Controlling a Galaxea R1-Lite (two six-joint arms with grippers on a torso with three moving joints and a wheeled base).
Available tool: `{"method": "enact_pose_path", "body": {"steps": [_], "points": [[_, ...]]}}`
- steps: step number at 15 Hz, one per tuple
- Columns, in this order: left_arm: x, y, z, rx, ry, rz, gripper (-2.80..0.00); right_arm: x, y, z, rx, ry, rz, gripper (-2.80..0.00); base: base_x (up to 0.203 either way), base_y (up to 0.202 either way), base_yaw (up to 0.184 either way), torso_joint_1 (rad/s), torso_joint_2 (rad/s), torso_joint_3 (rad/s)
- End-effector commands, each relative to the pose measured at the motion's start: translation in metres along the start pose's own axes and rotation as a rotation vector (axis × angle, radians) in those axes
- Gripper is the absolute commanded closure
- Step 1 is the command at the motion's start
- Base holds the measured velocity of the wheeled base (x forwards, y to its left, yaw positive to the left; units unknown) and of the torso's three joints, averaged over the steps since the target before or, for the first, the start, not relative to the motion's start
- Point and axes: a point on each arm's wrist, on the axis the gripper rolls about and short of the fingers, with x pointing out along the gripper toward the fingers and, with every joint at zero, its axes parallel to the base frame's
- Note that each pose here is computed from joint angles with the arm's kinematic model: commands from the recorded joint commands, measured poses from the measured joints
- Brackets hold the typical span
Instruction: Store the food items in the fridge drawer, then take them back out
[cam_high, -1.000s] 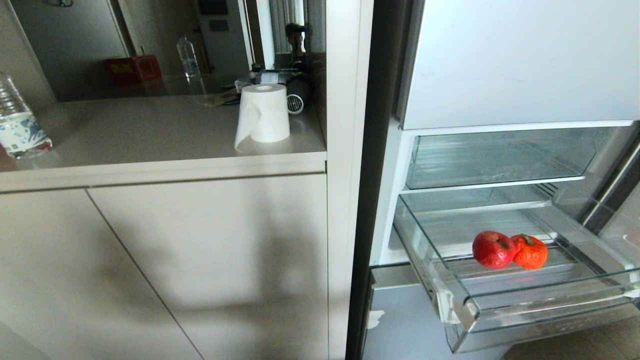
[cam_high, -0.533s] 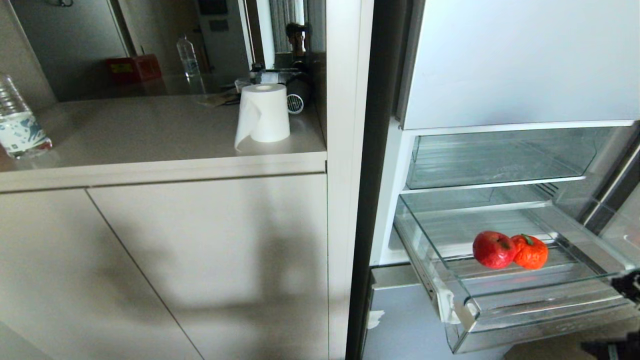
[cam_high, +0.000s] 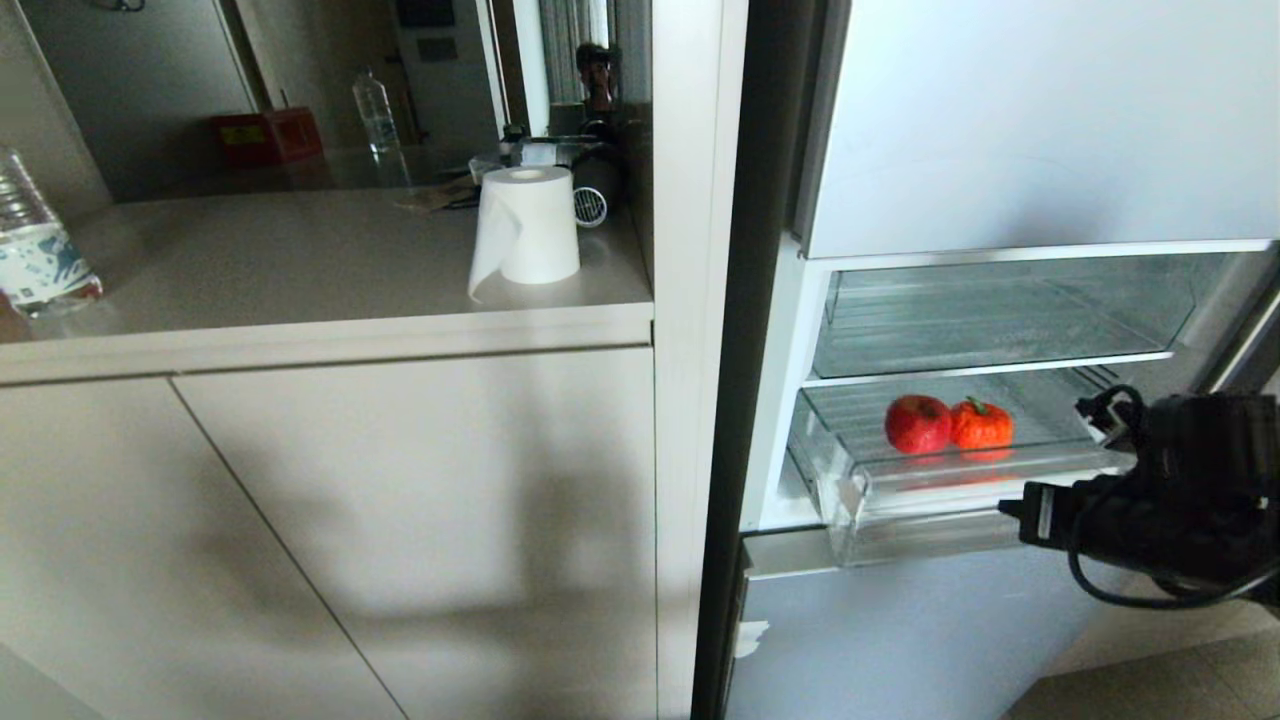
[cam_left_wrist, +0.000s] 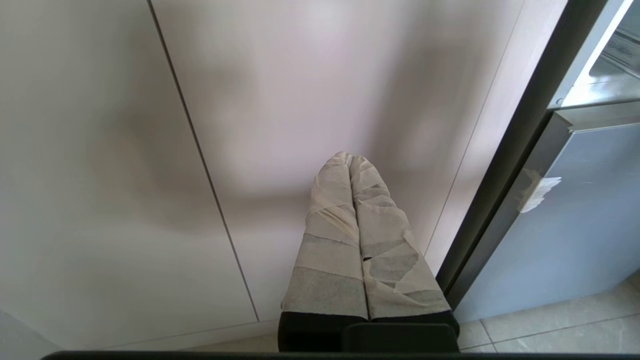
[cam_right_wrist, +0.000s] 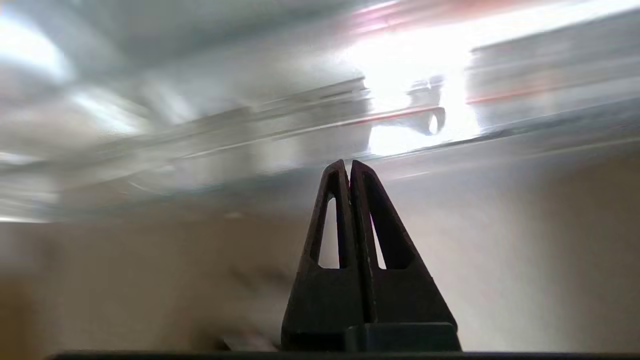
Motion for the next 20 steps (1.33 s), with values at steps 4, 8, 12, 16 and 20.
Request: {"method": "enact_pose_path", "body": {"steps": [4, 8, 12, 16, 20], "points": [[0.0, 0.0, 0.0, 0.0, 0.0, 0.0, 0.0, -0.024, 0.001, -0.011, 0.084, -0.072, 0.059, 0.0, 0.0, 0.0, 0.0, 0.0, 0.0, 0.0], [0.0, 0.0, 0.0, 0.0, 0.0, 0.0, 0.0, -0.057, 0.001, -0.029, 0.078, -0.084, 0.059, 0.0, 0.0, 0.0, 0.0, 0.0, 0.0, 0.0], [0.0, 0.0, 0.0, 0.0, 0.001, 0.0, 0.0, -0.089, 0.003, -0.043, 0.071, -0.115, 0.084, 0.0, 0.0, 0.0, 0.0, 0.0, 0.0, 0.0], [0.0, 0.0, 0.0, 0.0, 0.0, 0.0, 0.0, -0.136, -0.003, -0.09, -0.02, -0.093, 0.08, 0.0, 0.0, 0.0, 0.0, 0.0, 0.0, 0.0], [0.0, 0.0, 0.0, 0.0, 0.001, 0.0, 0.0, -0.168, -0.008, -0.125, -0.112, -0.15, 0.042, 0.0, 0.0, 0.0, 0.0, 0.0, 0.0, 0.0]]}}
